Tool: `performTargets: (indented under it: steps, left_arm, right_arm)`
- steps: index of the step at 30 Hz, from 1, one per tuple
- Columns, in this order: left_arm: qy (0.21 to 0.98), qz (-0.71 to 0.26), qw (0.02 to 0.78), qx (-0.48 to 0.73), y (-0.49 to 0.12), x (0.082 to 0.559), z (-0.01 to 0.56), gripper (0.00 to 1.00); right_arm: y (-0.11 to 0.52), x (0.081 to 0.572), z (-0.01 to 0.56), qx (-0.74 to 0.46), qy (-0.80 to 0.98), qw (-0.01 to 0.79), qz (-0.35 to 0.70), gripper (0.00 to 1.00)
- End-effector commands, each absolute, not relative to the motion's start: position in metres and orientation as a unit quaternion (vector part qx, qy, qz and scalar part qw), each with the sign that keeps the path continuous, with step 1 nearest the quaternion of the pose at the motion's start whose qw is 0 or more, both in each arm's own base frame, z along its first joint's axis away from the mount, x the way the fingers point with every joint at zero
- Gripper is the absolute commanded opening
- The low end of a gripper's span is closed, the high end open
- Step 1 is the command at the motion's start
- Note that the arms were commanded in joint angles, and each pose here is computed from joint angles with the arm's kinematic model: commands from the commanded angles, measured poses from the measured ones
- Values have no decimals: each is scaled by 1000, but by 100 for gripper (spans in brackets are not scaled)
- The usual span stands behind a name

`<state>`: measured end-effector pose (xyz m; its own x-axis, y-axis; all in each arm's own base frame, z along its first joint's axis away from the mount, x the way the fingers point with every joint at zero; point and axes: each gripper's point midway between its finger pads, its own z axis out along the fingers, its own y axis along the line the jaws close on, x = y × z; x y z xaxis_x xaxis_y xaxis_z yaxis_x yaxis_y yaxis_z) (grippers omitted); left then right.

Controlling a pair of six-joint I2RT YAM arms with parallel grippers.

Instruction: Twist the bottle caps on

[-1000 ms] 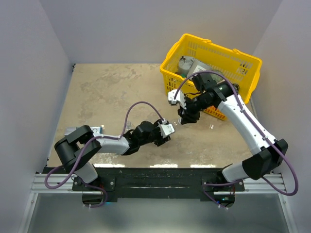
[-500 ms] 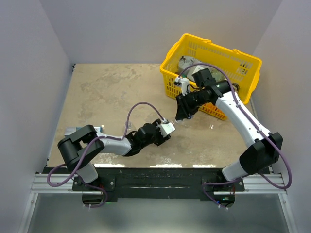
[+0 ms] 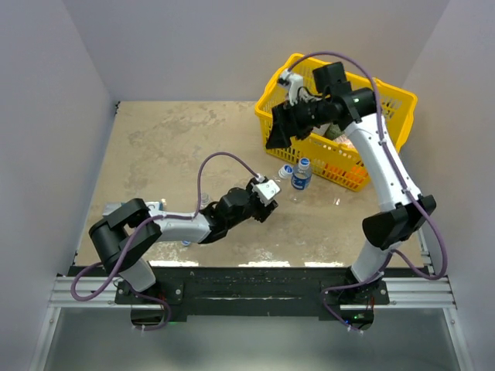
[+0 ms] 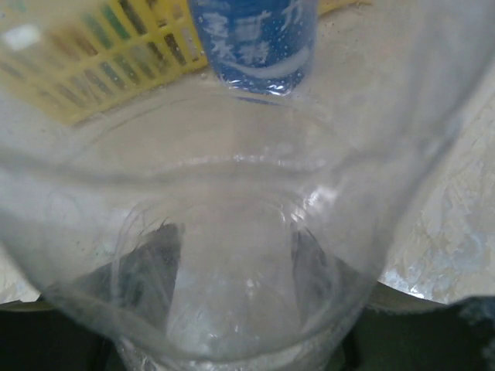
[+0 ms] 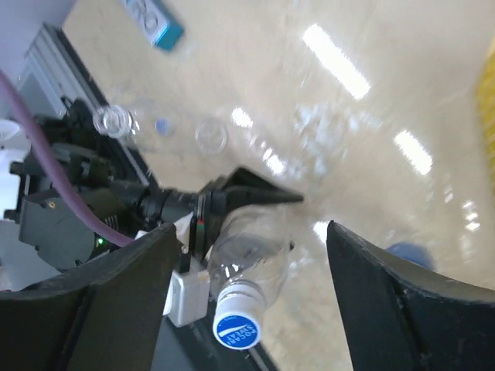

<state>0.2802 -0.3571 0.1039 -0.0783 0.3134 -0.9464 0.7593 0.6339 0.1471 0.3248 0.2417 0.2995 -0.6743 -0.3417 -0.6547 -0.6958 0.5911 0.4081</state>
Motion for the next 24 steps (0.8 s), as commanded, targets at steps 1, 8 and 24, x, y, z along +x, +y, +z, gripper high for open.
performTargets:
  steps: [1,8,24]
  left_arm:
    - [671,-265,586,368,-377,275,140,0]
    - [620,-345,553,435,-391,243,143,0]
    - [557,-353,518,545,-391,220,134,0]
  right_arm:
    - [221,320,361,-338,813,343,328,82]
    - [170,249,363,-656,591,424,201,72]
    - [165,189,287,-846,335,399,117,70]
